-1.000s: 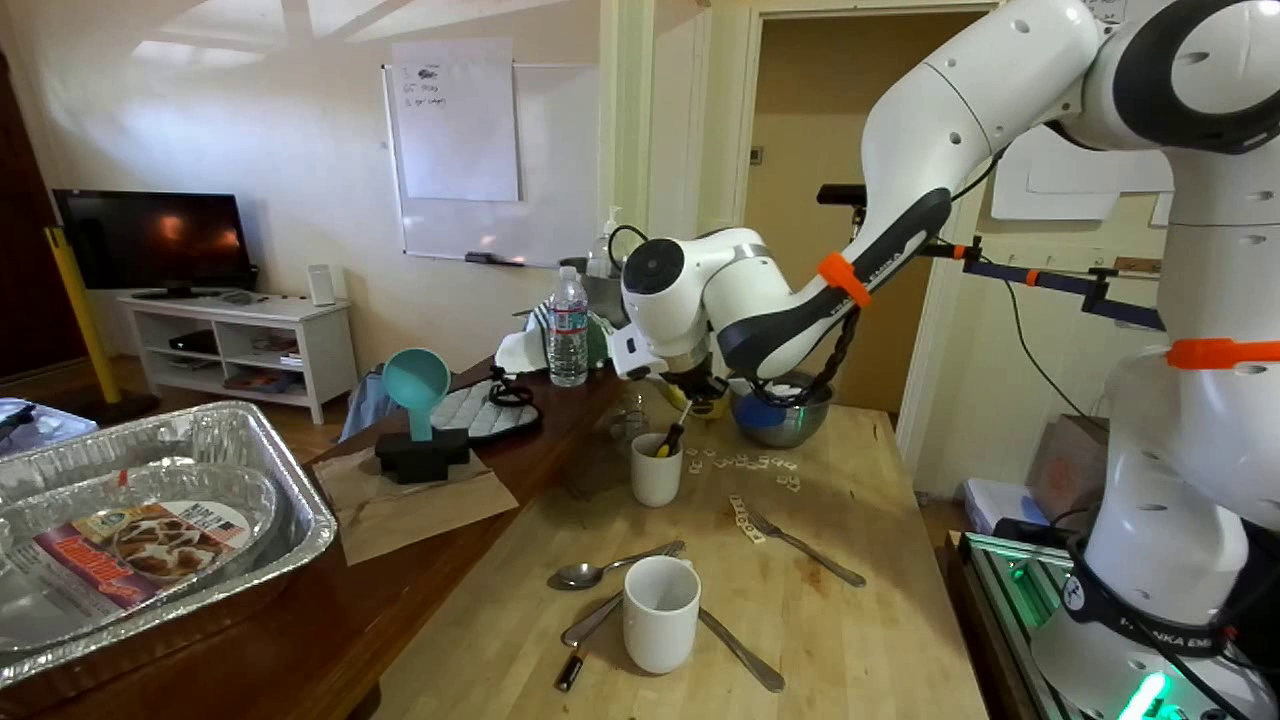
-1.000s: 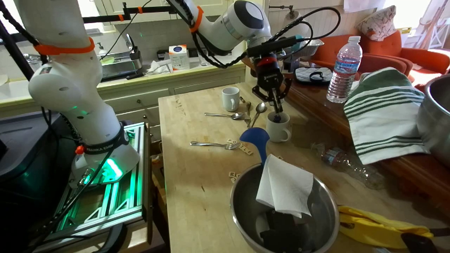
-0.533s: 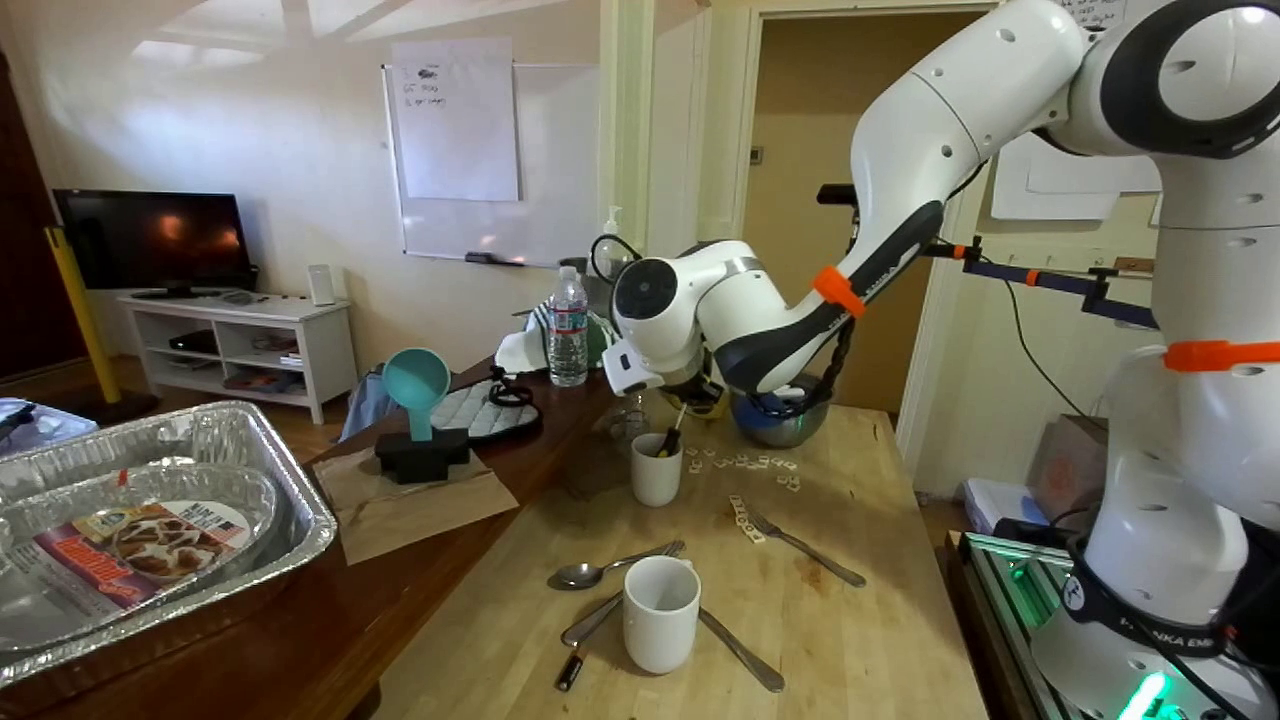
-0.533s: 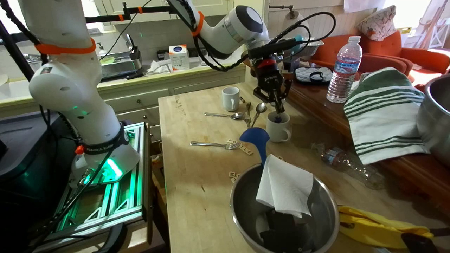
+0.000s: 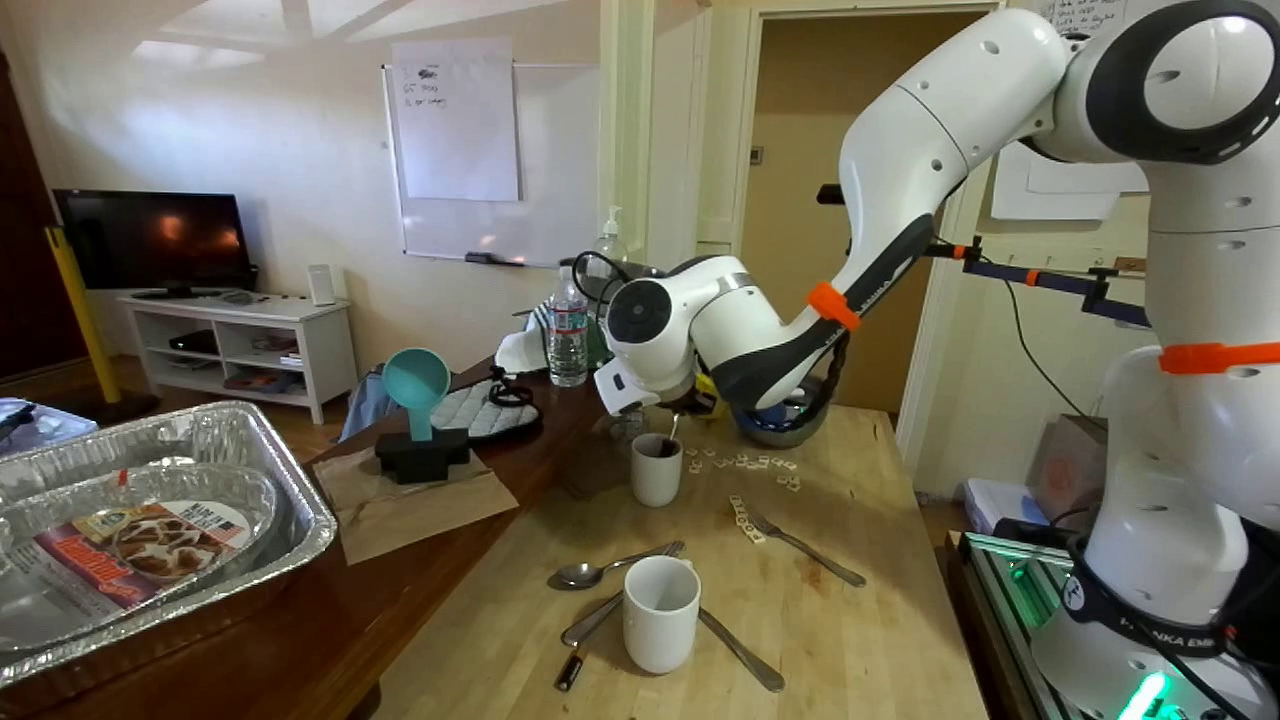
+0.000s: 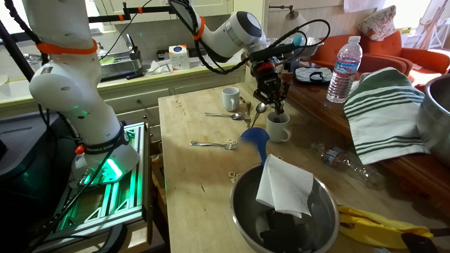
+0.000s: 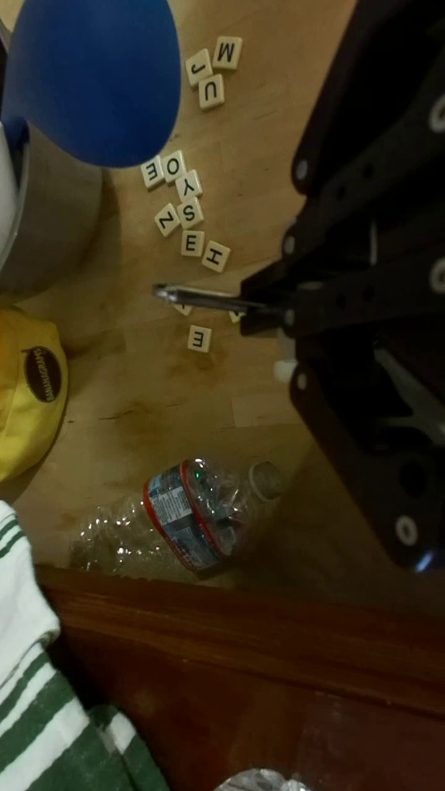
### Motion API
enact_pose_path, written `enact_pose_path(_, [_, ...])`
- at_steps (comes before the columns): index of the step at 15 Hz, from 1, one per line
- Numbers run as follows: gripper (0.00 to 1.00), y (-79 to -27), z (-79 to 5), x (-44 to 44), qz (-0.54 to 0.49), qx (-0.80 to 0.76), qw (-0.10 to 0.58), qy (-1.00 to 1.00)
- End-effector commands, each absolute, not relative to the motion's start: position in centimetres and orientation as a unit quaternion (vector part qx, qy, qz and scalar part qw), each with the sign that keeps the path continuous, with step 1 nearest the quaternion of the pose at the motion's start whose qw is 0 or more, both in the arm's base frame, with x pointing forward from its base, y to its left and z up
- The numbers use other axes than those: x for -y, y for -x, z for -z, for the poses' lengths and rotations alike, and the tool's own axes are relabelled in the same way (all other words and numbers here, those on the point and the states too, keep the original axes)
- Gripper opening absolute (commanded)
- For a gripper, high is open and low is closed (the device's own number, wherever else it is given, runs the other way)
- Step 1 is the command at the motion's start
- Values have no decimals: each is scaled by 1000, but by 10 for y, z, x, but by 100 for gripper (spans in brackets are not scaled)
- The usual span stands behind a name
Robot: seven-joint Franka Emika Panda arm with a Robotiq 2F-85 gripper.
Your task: Put the screwdriver inside the white mug to the right
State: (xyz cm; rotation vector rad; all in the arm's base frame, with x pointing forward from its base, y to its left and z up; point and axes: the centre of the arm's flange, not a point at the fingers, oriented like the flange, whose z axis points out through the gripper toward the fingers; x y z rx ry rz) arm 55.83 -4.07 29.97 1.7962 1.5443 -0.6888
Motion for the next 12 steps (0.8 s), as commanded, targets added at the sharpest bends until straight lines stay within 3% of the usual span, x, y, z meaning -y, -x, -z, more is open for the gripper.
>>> enact_pose_path(1, [2, -564, -291, 39, 272, -601, 334, -673])
enact_pose_path(8, [2, -562, -288, 42, 273, -600, 329, -676])
enact_pose_path(9, [33, -562, -288, 42, 272, -598, 329, -679])
enact_pose_path(10, [33, -562, -289, 42, 273, -598, 328, -679])
enact_pose_path(12, [47, -562, -289, 42, 273, -597, 327, -680])
